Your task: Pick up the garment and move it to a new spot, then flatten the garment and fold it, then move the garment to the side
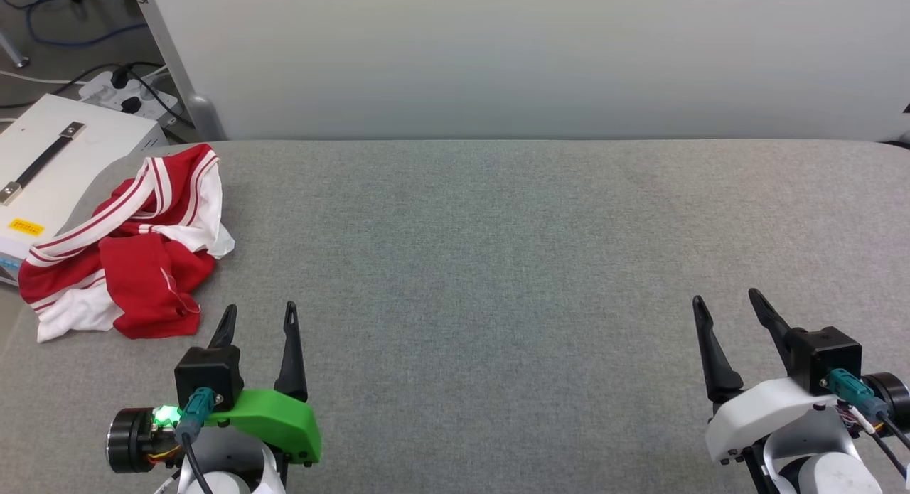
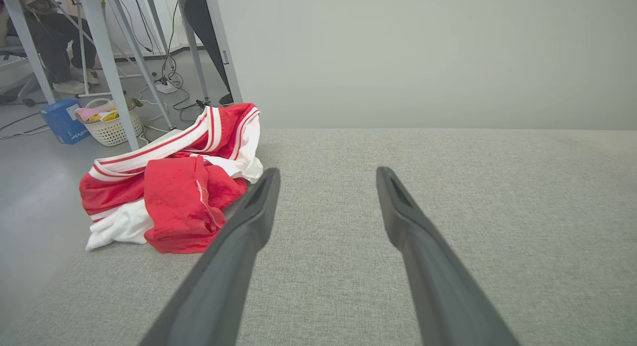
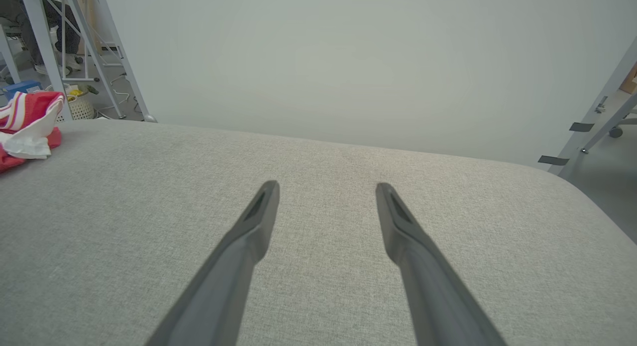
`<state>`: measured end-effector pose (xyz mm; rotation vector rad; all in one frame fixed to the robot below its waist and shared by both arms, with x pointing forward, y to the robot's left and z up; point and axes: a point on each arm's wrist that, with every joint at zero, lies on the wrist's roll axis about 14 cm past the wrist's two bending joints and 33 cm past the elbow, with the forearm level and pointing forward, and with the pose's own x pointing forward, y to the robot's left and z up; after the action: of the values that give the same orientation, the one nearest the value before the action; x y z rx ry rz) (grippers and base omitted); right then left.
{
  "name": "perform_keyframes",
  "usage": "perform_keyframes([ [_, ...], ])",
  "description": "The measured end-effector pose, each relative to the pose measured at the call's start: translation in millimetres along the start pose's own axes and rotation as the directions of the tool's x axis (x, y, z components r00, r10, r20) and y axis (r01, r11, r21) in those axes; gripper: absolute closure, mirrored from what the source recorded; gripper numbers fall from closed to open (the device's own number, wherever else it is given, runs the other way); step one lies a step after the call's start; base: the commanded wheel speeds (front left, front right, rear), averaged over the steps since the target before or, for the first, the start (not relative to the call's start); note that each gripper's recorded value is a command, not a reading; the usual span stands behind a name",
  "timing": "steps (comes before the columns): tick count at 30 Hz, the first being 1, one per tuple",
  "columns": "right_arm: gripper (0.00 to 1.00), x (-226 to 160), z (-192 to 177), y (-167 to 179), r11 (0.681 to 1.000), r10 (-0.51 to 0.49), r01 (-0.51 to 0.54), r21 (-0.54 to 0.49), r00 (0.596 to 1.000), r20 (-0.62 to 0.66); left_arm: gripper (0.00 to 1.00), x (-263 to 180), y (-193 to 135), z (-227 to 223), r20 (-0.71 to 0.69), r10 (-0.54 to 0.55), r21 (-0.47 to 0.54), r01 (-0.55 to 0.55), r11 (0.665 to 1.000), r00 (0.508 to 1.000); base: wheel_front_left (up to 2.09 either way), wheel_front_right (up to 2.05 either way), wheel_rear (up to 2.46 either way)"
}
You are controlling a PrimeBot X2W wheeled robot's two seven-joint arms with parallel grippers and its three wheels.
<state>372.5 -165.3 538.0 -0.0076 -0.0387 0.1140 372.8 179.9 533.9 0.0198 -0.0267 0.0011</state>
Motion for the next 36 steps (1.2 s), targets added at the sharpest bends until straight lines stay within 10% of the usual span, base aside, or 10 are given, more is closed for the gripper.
perform_keyframes([
  [36, 0.00, 4.1, -0.1, -7.0, 0.999, -0.021, 0.020, 0.030, 0.999, 0.045, 0.00, -0.1, -4.7, -12.9, 0.002, -0.019, -0.030, 0.019, 0.999, 1.000, 0.00, 0.00, 0.00],
])
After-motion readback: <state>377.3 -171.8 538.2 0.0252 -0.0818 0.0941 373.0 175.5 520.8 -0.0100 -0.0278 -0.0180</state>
